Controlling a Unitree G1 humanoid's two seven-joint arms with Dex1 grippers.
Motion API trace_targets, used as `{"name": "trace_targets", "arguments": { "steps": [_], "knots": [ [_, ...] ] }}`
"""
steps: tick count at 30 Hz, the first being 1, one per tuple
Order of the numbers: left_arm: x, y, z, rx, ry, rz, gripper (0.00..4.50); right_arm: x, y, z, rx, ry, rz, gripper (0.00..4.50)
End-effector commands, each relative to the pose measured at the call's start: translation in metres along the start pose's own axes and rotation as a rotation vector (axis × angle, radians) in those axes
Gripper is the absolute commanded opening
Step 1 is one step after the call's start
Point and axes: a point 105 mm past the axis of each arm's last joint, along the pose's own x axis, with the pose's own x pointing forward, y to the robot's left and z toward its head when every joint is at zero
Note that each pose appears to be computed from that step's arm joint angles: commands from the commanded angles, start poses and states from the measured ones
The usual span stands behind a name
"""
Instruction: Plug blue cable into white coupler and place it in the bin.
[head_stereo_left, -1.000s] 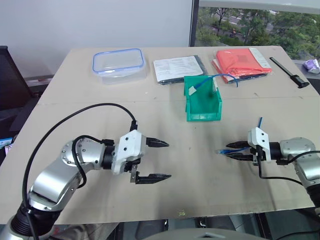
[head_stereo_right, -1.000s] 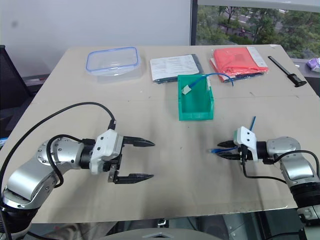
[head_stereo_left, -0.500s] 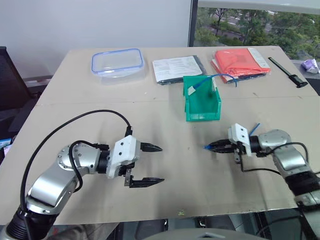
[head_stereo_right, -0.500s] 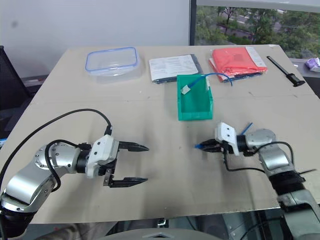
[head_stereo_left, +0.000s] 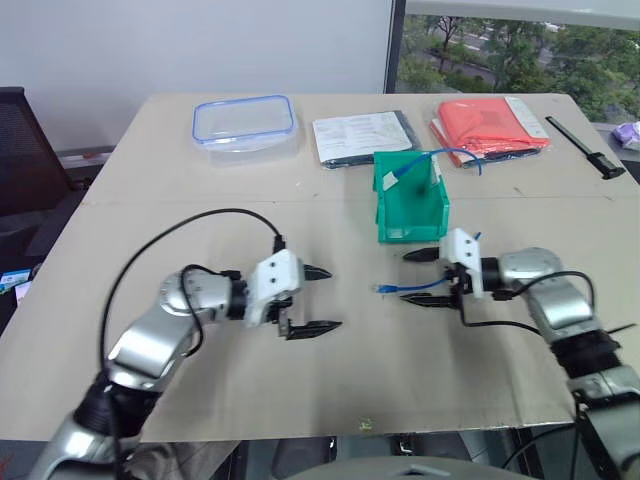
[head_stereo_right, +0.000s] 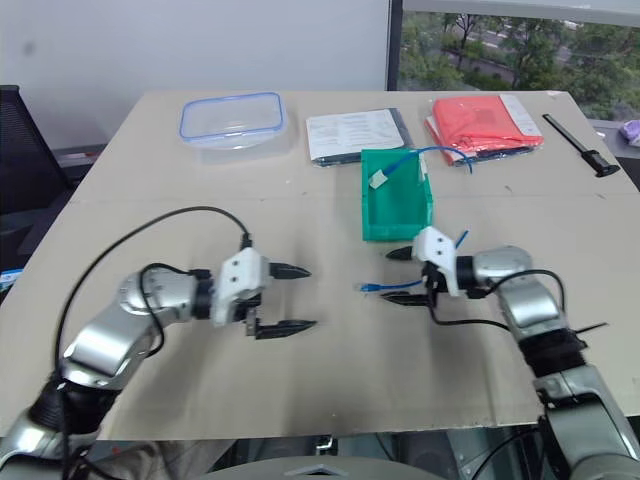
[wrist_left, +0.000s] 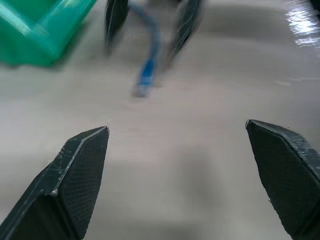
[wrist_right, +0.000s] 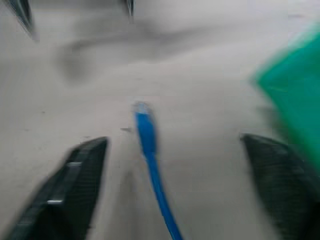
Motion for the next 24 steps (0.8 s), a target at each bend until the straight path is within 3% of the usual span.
{"name": "trace_targets", "arguments": {
  "steps": [1, 10, 13, 20, 21, 24],
  "knots": [
    [0.017, 0.007, 0.002, 0.042, -0.009, -0.028, 4.5, -0.024, 0.014, 0.018, 0.044, -0.092, -0.08, 4.47],
    [0.053, 0.014, 0.005, 0.099, 0.008, -0.236, 4.5, -0.06, 0.067, -0.01, 0.114, -0.1, -0.322, 4.47],
    [0.054, 0.015, -0.001, 0.12, 0.049, -0.28, 3.72, -0.061, 0.074, -0.014, 0.122, -0.1, -0.359, 4.5],
    [0.053, 0.013, -0.006, 0.131, 0.084, -0.327, 0.22, -0.058, 0.073, -0.013, 0.107, -0.114, -0.389, 4.5],
    [0.053, 0.012, -0.006, 0.135, 0.08, -0.328, 0.03, -0.058, 0.072, -0.013, 0.104, -0.113, -0.389, 4.5],
    [0.056, 0.012, -0.002, 0.141, 0.054, -0.32, 0.03, -0.055, 0.071, -0.014, 0.116, -0.118, -0.382, 4.5]
  ]
}}
